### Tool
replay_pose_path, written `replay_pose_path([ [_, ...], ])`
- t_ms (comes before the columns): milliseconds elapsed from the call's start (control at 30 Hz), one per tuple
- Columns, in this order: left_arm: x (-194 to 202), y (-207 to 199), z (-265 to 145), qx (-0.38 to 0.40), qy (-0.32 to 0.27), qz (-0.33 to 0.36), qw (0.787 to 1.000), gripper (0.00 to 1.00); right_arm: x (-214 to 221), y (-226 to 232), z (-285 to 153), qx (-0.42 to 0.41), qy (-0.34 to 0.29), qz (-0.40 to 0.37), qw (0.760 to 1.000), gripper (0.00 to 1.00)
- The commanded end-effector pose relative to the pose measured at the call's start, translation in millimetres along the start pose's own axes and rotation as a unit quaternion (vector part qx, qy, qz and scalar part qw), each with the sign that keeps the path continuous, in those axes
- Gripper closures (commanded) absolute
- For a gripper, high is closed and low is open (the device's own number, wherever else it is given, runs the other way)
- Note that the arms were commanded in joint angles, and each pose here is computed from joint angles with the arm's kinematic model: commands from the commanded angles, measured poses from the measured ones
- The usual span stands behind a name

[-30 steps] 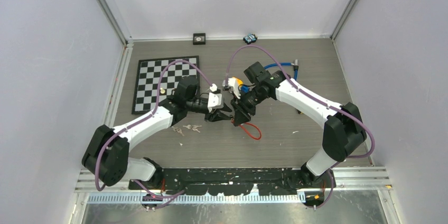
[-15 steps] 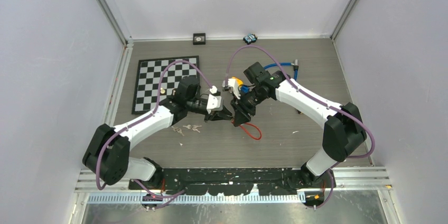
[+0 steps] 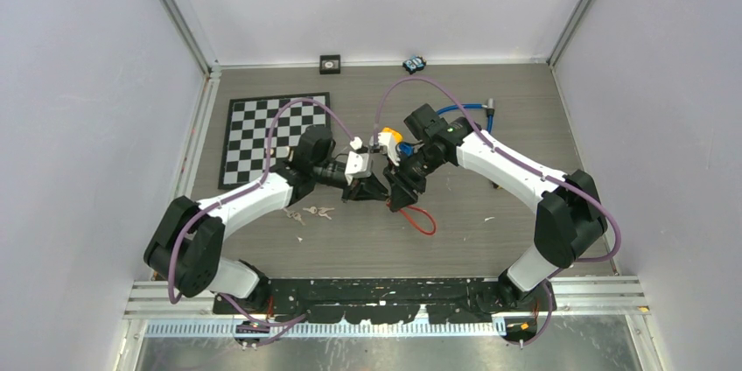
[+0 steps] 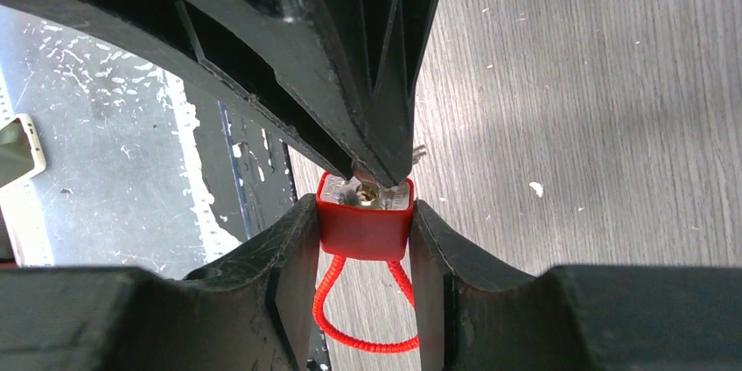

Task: Unlock with the key
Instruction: Unlock the lock.

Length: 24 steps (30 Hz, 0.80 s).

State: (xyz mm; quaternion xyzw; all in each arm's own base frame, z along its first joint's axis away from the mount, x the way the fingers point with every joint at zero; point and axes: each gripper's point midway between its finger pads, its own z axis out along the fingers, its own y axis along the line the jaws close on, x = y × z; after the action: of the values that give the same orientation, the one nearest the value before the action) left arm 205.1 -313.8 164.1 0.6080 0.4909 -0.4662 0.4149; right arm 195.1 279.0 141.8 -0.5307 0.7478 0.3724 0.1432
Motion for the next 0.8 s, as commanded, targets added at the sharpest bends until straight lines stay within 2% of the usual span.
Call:
replay_pose_path([
  [0, -17.9, -6.0, 10.4, 0.02, -0.026, 0.025, 0.999, 1.0, -30.7, 10.5, -6.8, -0.006, -0.05, -0.042, 0.998, 1.0],
  [233, -12.7, -25.5, 19.0, 0.057, -0.024, 0.044, 0.997, 1.0, -35.5, 4.6, -8.3, 0.012, -0.054, -0.042, 0.998, 1.0],
  [400, -3.4, -36.8, 19.1, 0.077, -0.011, 0.033, 0.996, 1.0, -33.6, -2.6, -8.0, 0.031, -0.051, -0.043, 0.997, 1.0],
  [600, -8.6, -38.5, 25.3, 0.093, -0.016, -0.042, 0.995, 1.0, -30.9, -16.7, -4.1, 0.089, -0.026, -0.062, 0.994, 1.0],
  [767, -9.8, -41.7, 26.4, 0.091, -0.035, -0.012, 0.995, 1.0, -31.8, -16.2, -0.9, 0.086, -0.024, -0.063, 0.994, 1.0],
])
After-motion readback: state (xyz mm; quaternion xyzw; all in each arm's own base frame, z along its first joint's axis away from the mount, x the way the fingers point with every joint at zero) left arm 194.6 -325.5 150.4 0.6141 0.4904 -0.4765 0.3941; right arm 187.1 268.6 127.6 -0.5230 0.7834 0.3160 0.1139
